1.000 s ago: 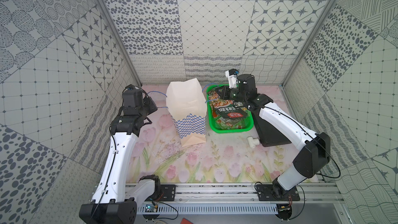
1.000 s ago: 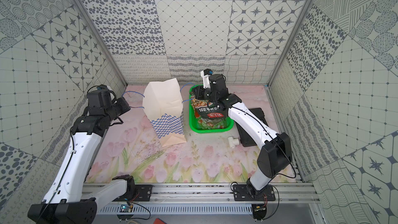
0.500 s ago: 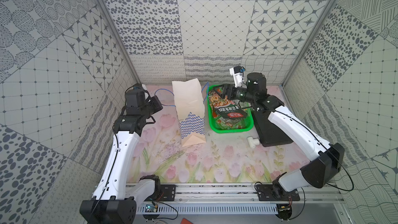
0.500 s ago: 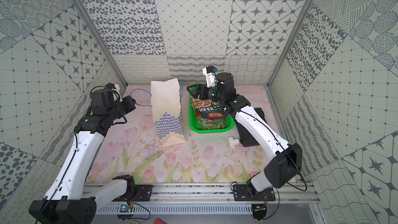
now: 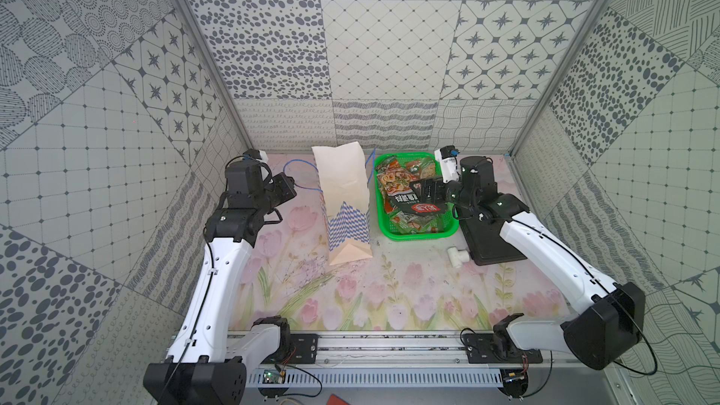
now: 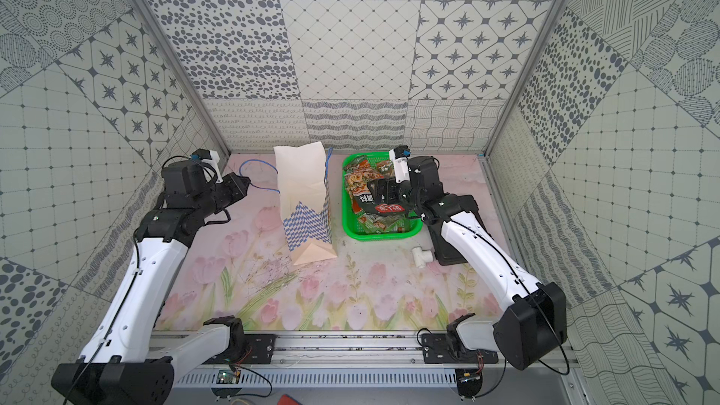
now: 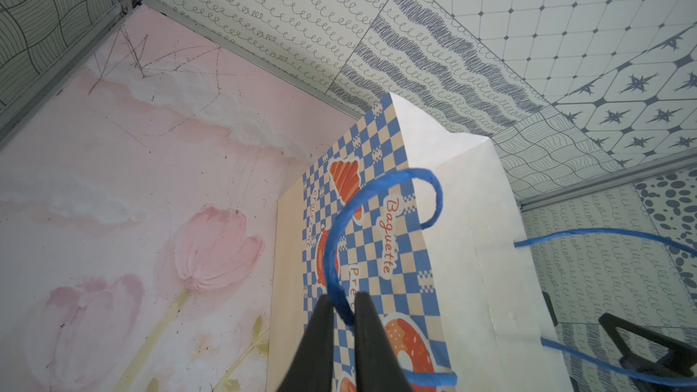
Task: Place the condiment packets inside the bag
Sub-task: Pick up the condiment packet from the storage box.
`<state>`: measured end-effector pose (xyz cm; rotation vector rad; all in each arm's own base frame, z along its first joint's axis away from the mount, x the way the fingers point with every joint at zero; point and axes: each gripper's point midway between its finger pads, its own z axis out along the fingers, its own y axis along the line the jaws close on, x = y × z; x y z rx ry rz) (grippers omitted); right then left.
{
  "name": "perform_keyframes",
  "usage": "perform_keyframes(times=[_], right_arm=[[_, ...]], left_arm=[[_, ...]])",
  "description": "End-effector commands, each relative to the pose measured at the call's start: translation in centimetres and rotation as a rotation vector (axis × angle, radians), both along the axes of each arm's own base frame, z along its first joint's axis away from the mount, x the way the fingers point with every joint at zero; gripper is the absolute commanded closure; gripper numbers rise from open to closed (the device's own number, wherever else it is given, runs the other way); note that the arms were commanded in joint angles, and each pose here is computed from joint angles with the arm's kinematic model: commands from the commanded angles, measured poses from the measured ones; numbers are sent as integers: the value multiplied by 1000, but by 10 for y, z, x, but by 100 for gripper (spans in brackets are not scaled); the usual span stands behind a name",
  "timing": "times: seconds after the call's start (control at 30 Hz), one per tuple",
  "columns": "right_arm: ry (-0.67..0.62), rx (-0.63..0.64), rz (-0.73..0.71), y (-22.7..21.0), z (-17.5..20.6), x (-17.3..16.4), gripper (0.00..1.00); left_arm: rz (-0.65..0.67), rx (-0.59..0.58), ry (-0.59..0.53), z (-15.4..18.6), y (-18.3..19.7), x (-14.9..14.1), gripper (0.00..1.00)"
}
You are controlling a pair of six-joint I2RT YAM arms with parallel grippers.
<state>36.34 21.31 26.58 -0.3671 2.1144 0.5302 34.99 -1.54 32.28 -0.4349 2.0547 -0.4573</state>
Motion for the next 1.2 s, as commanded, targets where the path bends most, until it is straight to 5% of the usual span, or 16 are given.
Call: perform_keyframes(times=[0.0, 0.2, 0.43, 0.7, 0.83, 0.9, 1.1, 1.17], right_arm=[[-82, -258, -20, -5, -22, 4, 3], [-137, -513, 78, 29, -54, -1, 3], [-130, -718, 88, 41, -89, 11, 4], [-127, -944, -31, 30, -114, 47, 23], [-136, -962, -97, 28, -114, 64, 27], [-134, -933, -127, 25, -110, 69, 38], [-158, -728, -163, 21, -71, 65, 97], [-164, -641, -186, 14, -52, 63, 100]], left_arm=[[15, 17, -39, 12, 3, -1, 69], [16, 38, -35, 9, 5, -1, 35], [34, 52, -6, 3, 9, 1, 32], [31, 51, 2, 1, 9, 2, 31], [29, 51, 3, 1, 8, 2, 31], [32, 52, 3, 1, 9, 2, 31], [38, 62, -6, 4, 11, 0, 31], [39, 62, -9, 5, 11, -1, 31]])
